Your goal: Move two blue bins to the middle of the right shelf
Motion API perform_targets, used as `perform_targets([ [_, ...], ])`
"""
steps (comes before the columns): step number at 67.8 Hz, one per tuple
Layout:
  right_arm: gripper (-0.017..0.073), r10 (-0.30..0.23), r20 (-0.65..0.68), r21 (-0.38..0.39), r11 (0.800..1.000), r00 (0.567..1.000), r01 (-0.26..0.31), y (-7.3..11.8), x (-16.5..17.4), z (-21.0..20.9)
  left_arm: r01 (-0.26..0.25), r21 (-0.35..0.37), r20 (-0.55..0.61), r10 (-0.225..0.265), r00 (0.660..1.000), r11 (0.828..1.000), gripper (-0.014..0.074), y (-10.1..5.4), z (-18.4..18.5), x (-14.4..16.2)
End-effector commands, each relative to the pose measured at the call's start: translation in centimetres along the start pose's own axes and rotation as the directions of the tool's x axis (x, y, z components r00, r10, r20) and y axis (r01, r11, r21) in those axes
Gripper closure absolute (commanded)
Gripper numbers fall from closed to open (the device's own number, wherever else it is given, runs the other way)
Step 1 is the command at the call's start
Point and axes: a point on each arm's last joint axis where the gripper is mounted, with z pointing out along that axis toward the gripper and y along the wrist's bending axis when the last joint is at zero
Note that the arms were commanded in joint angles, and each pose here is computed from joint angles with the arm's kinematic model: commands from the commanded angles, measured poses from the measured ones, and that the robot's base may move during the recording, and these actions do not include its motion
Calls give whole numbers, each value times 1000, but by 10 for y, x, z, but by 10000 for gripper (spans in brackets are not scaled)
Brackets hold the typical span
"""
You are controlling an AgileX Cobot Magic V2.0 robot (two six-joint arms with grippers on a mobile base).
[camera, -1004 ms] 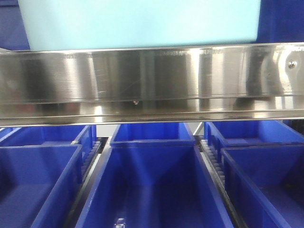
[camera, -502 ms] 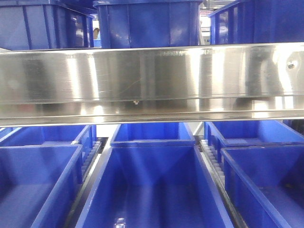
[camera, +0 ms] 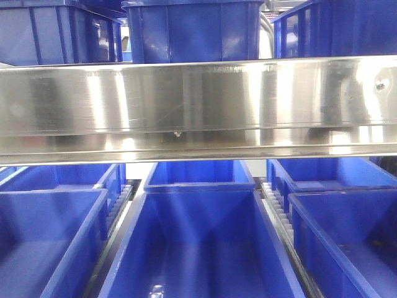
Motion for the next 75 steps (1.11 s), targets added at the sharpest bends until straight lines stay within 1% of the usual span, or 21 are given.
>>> perform_targets([
  [1, 712, -14, 120, 5, 1000, 993, 14, 0, -12, -13, -8, 49, 88, 4, 996, 999, 704, -6, -18, -7],
  [75, 712, -14, 120, 5, 1000, 993, 14, 0, -12, -13, -8, 49, 88, 4, 996, 999, 704, -6, -18, -7],
])
